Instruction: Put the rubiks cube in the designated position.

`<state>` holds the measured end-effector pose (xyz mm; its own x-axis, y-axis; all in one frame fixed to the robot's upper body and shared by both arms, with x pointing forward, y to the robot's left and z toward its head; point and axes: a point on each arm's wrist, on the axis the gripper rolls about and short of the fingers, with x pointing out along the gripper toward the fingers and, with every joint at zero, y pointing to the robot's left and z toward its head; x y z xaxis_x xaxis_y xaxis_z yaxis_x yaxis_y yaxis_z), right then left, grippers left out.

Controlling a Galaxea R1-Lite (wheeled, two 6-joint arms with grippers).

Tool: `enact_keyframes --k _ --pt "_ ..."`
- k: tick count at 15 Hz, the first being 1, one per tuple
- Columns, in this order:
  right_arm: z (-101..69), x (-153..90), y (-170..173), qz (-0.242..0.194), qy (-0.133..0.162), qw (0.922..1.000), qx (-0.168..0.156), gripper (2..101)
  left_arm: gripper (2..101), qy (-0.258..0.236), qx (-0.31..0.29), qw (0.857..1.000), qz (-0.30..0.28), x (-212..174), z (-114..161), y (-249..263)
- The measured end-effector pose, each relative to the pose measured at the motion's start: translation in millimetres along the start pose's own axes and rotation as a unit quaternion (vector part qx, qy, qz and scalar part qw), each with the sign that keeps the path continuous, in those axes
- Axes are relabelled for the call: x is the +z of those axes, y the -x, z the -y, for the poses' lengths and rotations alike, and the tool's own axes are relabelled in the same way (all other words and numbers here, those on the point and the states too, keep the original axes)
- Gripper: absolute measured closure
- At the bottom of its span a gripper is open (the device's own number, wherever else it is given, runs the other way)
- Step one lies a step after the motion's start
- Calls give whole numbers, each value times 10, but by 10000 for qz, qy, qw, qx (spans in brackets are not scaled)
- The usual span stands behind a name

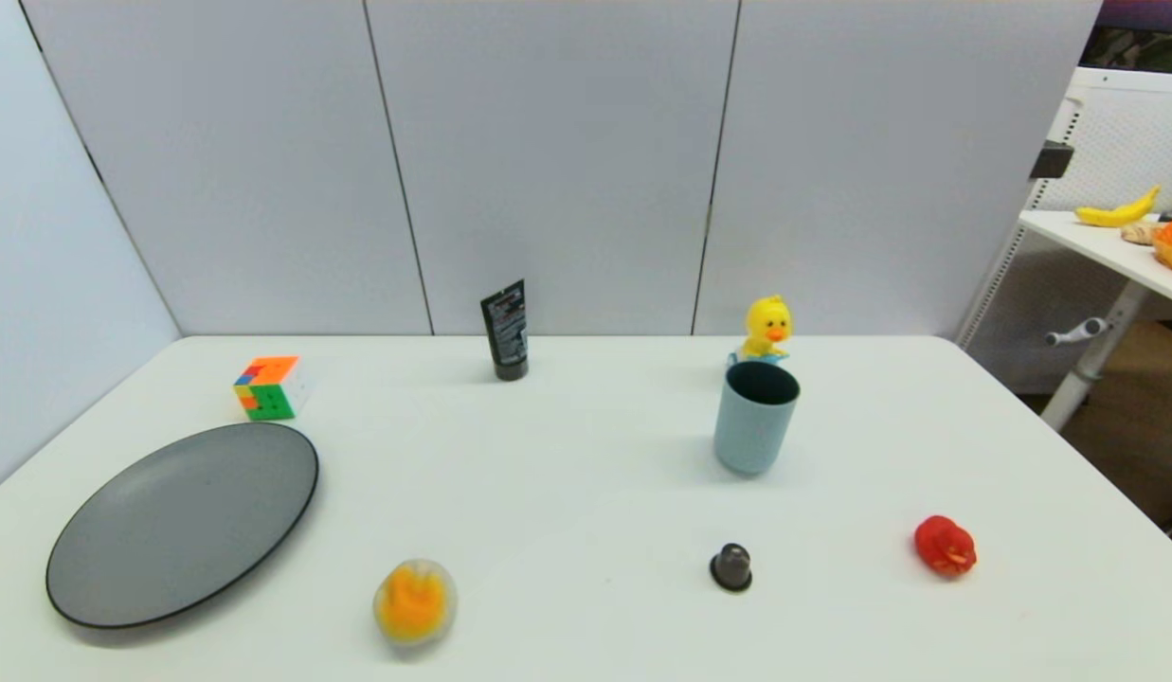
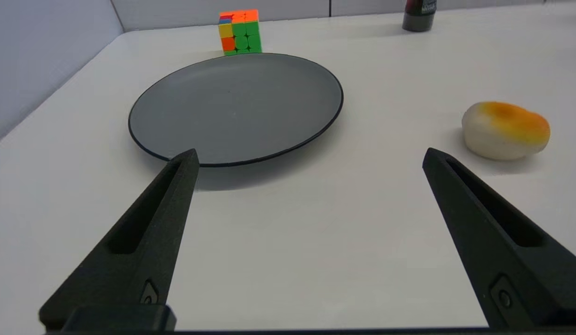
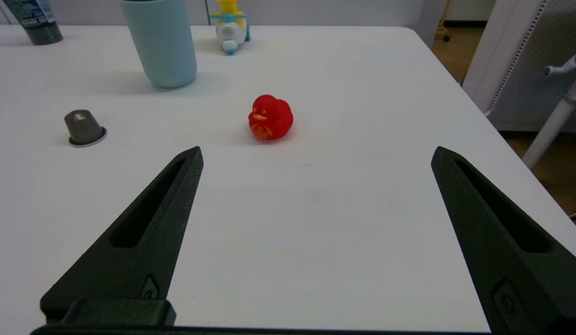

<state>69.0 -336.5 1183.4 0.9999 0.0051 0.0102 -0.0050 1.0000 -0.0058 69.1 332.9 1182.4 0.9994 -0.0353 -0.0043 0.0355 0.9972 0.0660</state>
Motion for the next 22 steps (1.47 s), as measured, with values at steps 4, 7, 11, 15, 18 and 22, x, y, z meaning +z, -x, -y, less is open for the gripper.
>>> enact_keyframes --k 4,7,11,15,18,22 --pt "0 0 0 0 -2 10000 0 52 55 248 121 9996 18 -2 -5 2" --pt "0 0 0 0 -2 10000 2 52 54 290 153 9995 23 -2 -7 2" --pt "0 0 0 0 -3 10000 0 52 54 292 153 9995 21 -2 -7 2" --pt "0 0 0 0 -10 10000 2 52 54 292 153 9995 21 -2 -7 2" --pt "0 0 0 0 -5 10000 2 52 54 292 153 9995 21 -2 -7 2" --pt "0 0 0 0 -7 10000 0 52 54 294 155 9994 21 -2 -7 2"
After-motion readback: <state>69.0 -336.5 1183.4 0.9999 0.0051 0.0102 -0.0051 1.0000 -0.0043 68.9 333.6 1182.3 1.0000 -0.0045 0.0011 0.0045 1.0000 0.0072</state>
